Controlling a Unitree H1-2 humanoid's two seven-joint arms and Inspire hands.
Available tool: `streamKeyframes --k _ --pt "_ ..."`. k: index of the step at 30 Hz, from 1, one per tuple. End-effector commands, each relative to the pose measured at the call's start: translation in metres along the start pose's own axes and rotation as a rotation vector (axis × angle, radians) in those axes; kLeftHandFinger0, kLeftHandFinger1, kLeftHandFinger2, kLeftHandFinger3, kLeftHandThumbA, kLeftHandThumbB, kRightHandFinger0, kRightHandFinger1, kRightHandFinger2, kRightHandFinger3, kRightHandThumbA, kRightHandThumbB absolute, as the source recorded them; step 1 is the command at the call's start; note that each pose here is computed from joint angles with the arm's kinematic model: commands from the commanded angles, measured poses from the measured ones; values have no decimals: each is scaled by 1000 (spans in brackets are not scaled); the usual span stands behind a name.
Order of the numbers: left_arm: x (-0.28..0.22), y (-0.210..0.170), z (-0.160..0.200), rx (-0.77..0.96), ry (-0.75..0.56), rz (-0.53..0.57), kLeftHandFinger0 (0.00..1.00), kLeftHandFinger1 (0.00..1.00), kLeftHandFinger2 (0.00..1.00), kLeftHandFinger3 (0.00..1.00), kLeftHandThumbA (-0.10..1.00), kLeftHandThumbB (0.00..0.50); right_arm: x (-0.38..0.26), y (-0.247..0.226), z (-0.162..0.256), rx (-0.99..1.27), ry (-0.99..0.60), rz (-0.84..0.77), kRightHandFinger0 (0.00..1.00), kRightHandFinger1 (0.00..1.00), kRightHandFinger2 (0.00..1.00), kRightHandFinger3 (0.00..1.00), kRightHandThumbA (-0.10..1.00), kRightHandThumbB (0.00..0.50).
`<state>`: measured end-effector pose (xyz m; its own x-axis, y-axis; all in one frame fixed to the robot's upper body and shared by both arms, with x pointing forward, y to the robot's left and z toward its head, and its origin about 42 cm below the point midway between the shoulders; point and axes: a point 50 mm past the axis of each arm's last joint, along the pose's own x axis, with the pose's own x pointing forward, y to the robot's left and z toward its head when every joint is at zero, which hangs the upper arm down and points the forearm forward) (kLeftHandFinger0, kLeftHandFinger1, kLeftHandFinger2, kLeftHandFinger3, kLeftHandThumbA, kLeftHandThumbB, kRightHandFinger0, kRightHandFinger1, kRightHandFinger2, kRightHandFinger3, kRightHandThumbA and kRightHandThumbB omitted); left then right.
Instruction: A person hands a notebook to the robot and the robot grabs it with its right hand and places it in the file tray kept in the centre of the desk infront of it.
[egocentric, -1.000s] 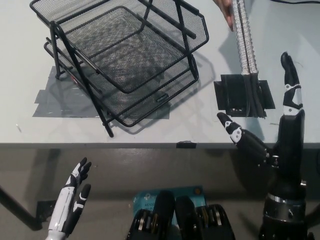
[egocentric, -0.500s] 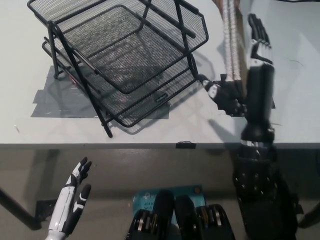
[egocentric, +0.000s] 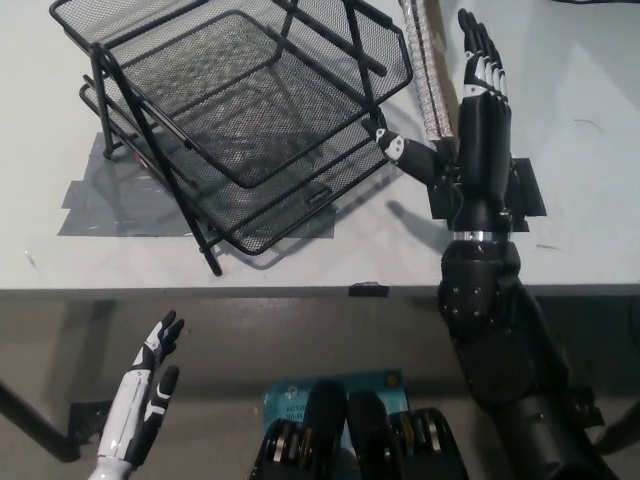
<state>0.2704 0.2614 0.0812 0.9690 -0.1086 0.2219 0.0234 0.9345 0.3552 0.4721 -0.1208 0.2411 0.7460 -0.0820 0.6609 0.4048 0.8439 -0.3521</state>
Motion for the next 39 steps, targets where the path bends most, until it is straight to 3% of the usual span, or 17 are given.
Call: streamKeyframes --k 1,3,4,5,6,7,10,15,32,33,37,39 --pt "7 5 9 13 -60 11 1000 1000 1000 1000 1000 339 39 -8 8 80 27 -174 1000 1000 1000 1000 940 286" --pt "7 5 9 13 -60 11 1000 1000 1000 1000 1000 339 39 -8 8 81 27 -177 1000 1000 1000 1000 940 286" --pt "6 6 10 19 -57 11 1000 1000 1000 1000 1000 345 40 -11 7 132 33 -231 118 182 324 528 924 104" --pt "6 7 10 22 -56 11 1000 1000 1000 1000 1000 344 39 -14 8 150 34 -261 24 36 100 345 936 70" --pt "7 7 10 22 -57 10 1000 1000 1000 1000 1000 343 39 -16 10 132 32 -276 5 7 20 209 977 48" --pt "8 6 10 24 -57 10 1000 1000 1000 1000 1000 342 38 -18 11 114 29 -295 0 0 1 83 1000 19" --pt "7 7 10 24 -49 7 1000 1000 1000 1000 1000 344 37 -19 13 112 17 -315 0 0 0 2 960 0" --pt "7 7 9 16 -56 11 1000 1000 1000 1000 1000 350 36 -25 19 128 -14 -356 0 0 0 2 914 0" --pt "6 8 10 18 -48 8 1000 1000 1000 1000 1000 344 42 -58 38 146 -97 -500 0 0 0 0 915 0" --pt "6 7 10 18 -47 9 1000 1000 1000 1000 1000 347 44 -64 41 153 -102 -518 0 0 0 0 920 17" --pt "5 7 8 18 -52 11 1000 1000 1000 1000 1000 339 52 -90 65 123 -153 -612 0 0 0 0 884 0" --pt "5 7 8 19 -51 11 1000 1000 1000 1000 1000 342 57 -103 79 130 -201 -652 0 0 0 0 917 1"
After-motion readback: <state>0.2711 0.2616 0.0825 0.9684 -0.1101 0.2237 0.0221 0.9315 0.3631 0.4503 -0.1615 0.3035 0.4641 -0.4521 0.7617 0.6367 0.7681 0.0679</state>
